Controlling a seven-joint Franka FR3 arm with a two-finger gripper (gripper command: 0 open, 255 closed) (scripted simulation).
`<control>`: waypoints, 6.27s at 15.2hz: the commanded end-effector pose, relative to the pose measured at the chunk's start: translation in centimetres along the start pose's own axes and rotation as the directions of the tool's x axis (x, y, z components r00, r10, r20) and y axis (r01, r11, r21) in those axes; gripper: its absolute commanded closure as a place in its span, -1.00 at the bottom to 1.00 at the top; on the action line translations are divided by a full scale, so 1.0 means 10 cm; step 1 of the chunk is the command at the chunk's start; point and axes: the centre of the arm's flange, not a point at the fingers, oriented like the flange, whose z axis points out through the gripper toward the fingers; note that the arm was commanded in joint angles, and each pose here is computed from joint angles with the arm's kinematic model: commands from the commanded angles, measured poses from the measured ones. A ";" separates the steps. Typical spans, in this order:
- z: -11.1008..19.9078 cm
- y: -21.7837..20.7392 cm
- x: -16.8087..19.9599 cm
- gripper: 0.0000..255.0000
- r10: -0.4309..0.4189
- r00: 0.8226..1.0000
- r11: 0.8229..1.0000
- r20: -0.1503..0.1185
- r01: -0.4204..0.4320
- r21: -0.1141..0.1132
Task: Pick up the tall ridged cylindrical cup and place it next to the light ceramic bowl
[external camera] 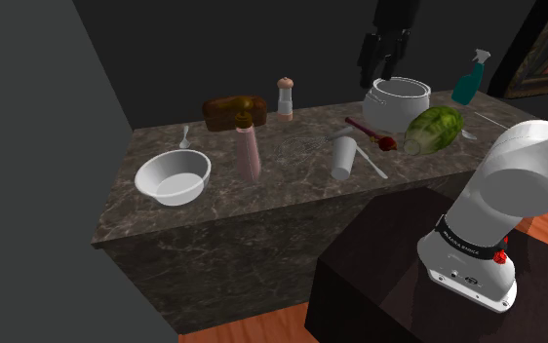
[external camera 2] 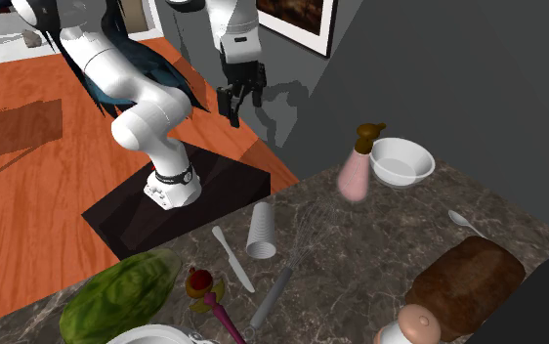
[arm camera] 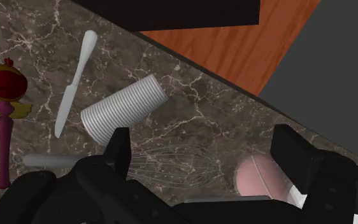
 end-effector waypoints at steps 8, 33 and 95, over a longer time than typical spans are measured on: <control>0.91 -0.04 0.12 -1.00 0.291 0.955 0.955 -0.063 -0.294 -0.048; 3.11 0.27 0.50 -1.00 0.764 0.607 0.606 -0.219 -0.792 -0.079; 1.62 -0.78 2.53 1.00 0.764 0.607 0.606 -0.219 -0.792 -0.079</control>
